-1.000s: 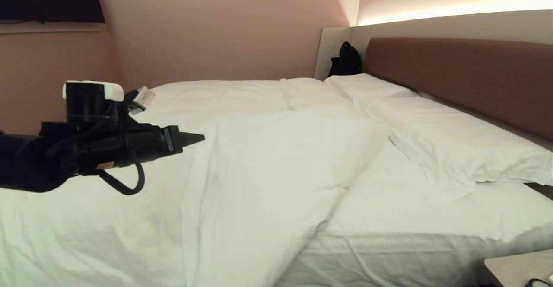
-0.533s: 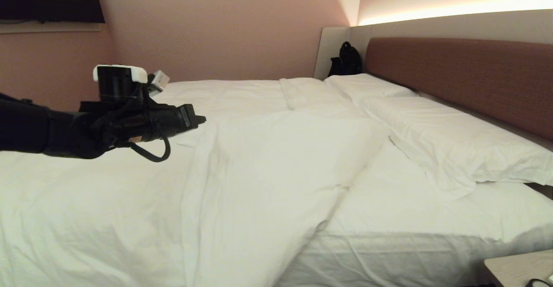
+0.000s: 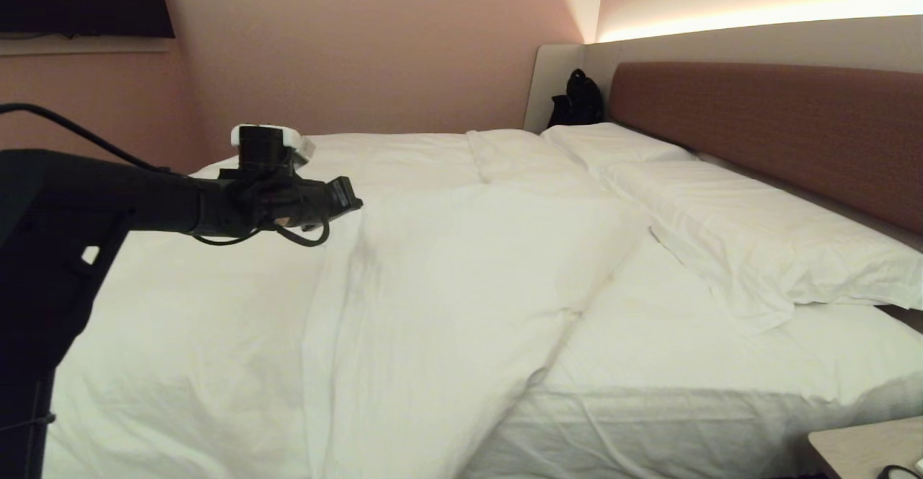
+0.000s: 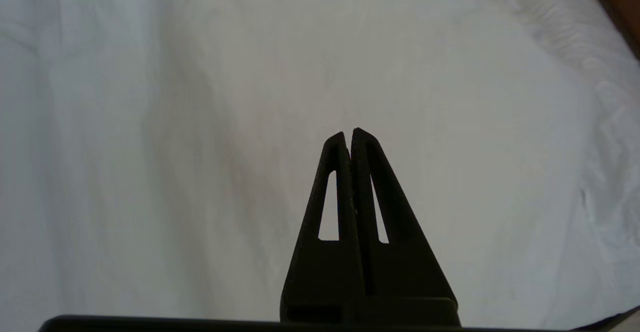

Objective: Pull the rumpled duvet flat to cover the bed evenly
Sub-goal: Flatten the corners of the folded blanket

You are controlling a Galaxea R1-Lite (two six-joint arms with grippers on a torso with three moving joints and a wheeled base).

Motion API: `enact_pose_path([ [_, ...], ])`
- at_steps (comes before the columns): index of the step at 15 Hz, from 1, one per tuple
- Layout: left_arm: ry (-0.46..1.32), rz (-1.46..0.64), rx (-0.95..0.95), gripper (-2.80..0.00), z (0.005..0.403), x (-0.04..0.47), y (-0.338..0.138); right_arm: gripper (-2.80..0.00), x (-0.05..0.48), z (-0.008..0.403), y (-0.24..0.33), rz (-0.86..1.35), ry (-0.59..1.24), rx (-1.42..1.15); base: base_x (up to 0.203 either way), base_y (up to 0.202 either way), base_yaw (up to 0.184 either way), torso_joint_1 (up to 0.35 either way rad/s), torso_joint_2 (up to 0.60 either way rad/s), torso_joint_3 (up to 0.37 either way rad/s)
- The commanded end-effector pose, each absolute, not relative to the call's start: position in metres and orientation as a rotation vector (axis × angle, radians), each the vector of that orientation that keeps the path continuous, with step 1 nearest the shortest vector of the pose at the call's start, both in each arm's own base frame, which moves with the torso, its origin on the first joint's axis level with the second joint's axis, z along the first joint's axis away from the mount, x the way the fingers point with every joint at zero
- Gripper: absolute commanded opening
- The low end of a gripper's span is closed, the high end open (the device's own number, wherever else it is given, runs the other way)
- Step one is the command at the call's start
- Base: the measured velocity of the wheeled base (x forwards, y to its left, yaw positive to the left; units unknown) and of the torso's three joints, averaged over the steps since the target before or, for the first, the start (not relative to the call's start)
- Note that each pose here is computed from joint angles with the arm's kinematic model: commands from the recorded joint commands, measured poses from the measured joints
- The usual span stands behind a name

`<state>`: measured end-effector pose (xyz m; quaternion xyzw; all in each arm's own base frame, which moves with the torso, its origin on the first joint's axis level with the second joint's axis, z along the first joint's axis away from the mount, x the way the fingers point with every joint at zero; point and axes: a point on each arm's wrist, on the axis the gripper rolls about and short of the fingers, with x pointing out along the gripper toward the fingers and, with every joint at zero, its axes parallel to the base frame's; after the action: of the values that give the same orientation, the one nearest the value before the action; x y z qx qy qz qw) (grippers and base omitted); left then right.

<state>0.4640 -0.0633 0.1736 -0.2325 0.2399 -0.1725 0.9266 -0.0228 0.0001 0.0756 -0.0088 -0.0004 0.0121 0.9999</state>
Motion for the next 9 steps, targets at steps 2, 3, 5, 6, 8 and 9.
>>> enact_pose_path([
  [2,0.568,-0.325,-0.479,-2.80,0.139,0.483,-0.064,-2.80,-0.023,0.076,0.000,0.025,0.000,-0.018,0.000,0.000,0.000,0.000,0.00,0.000],
  [3,0.569,-0.321,-0.476,-2.80,0.138,0.483,-0.064,-2.80,-0.023,0.076,0.000,0.025,0.000,-0.018,0.000,0.000,0.000,0.000,0.00,0.000],
  [5,0.595,-0.300,-0.468,0.00,0.124,0.491,-0.064,-2.80,-0.023,0.076,0.000,0.025,0.000,-0.018,0.000,0.000,0.000,0.000,0.00,0.000],
  [6,0.592,-0.299,-0.468,0.00,0.124,0.491,-0.064,-2.80,-0.023,0.076,0.000,0.025,0.000,-0.018,0.000,0.000,0.000,0.000,0.00,0.000],
  [8,0.582,-0.297,-0.467,0.00,0.126,0.493,-0.062,-2.80,-0.023,0.076,0.000,0.025,0.000,-0.018,0.000,0.000,0.000,0.000,0.00,0.000],
  [9,0.581,-0.294,-0.466,0.00,0.126,0.493,-0.061,-2.80,-0.023,0.076,0.000,0.025,0.000,-0.018,0.000,0.000,0.000,0.000,0.00,0.000],
])
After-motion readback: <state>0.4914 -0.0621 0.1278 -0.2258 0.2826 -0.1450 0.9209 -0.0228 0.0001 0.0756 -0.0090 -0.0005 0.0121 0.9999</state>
